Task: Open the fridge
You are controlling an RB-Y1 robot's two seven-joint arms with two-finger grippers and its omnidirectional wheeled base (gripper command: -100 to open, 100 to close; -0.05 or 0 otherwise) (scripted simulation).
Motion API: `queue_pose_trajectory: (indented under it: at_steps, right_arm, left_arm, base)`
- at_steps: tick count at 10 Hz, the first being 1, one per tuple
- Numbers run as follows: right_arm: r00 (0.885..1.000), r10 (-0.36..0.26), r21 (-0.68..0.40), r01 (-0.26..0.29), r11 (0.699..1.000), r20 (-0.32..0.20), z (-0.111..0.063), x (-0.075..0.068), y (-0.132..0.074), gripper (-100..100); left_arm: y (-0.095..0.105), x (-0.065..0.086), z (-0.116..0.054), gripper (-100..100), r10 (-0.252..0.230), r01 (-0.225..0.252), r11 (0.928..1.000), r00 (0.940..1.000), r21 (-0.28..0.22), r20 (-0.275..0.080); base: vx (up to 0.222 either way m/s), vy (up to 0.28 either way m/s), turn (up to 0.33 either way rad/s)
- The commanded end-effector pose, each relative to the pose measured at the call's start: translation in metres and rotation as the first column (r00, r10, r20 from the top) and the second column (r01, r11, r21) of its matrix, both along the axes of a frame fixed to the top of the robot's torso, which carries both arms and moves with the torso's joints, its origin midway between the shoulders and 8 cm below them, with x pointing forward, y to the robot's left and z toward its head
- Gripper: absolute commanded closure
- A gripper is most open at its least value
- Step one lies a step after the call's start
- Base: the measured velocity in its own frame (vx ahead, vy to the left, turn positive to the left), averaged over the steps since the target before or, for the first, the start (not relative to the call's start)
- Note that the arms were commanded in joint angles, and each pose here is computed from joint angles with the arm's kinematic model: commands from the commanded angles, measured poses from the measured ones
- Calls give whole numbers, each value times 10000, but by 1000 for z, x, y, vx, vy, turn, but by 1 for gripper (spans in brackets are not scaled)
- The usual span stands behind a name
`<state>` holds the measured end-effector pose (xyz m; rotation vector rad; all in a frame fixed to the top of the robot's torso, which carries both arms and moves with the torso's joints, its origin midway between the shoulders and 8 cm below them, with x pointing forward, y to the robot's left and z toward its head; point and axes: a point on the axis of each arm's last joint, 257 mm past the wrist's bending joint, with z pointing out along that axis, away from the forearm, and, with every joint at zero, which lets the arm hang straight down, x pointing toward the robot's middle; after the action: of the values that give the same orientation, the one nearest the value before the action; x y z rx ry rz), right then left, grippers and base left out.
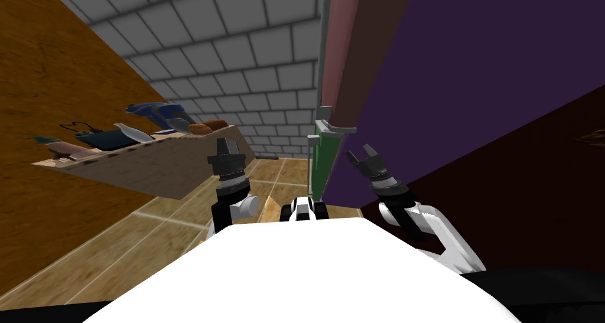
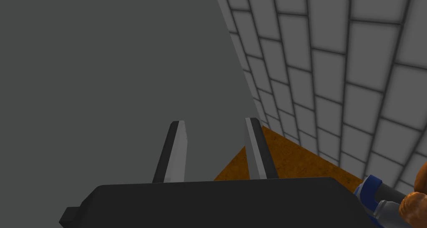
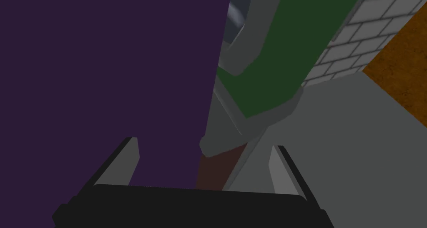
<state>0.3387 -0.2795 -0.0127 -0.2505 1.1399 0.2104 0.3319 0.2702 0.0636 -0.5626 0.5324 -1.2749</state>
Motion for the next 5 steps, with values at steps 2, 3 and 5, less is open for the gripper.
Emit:
queue_pose_trajectory:
  at_steps: [2,3,5]
  right_arm:
    - [9958,-917,-2169,896,9721,2,-14,4,-13,-100]
    - [9921,-1254,-2900,1212,9493,41,-18,6,-20,-100]
    - [9858,-1665,-3964,1605,9039,194,-25,8,-28,-100]
  left_arm:
    - [0,0,0,0,0,0,10000,10000,1,0]
    - [0,0,0,0,0,0,10000,10000,1,0]
    - [0,0,0,0,0,0,10000,10000,1,1]
  base:
    - [38,113,-73]
    - [55,178,-73]
    - [37,118,-43]
